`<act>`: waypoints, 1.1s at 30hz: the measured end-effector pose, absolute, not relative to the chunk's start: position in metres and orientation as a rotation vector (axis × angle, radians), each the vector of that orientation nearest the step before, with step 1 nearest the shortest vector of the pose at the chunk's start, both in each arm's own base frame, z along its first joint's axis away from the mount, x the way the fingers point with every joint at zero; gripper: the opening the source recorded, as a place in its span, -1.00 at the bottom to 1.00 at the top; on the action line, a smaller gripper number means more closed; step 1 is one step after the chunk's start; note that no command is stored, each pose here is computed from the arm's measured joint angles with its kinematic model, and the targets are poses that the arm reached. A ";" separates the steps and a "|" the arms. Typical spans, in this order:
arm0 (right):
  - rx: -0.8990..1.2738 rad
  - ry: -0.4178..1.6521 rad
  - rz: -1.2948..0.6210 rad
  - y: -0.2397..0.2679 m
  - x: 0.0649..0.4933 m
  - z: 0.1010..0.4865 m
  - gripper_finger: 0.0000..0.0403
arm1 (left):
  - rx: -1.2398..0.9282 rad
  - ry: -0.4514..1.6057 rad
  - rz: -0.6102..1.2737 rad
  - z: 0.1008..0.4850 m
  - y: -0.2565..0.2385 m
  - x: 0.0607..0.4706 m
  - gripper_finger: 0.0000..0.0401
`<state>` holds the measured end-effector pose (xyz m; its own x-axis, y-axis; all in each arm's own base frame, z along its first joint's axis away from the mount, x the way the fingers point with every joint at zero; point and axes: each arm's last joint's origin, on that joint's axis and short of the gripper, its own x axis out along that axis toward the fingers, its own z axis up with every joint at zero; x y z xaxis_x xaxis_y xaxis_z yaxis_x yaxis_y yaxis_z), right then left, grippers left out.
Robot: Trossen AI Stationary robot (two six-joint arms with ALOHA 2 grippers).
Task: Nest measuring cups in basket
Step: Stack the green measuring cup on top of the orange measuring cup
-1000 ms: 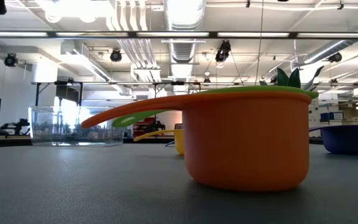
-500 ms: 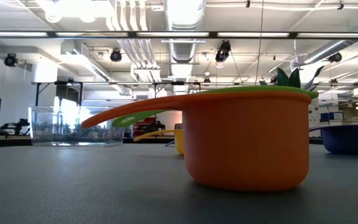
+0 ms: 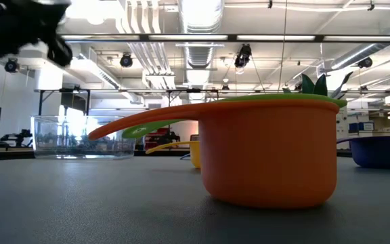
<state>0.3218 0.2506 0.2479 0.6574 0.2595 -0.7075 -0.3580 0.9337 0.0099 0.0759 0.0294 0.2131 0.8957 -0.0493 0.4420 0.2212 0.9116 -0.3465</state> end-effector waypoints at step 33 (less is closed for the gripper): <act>-0.136 0.778 0.348 0.250 0.322 0.248 -0.42 | -0.314 -0.439 0.221 0.257 0.037 0.072 -1.00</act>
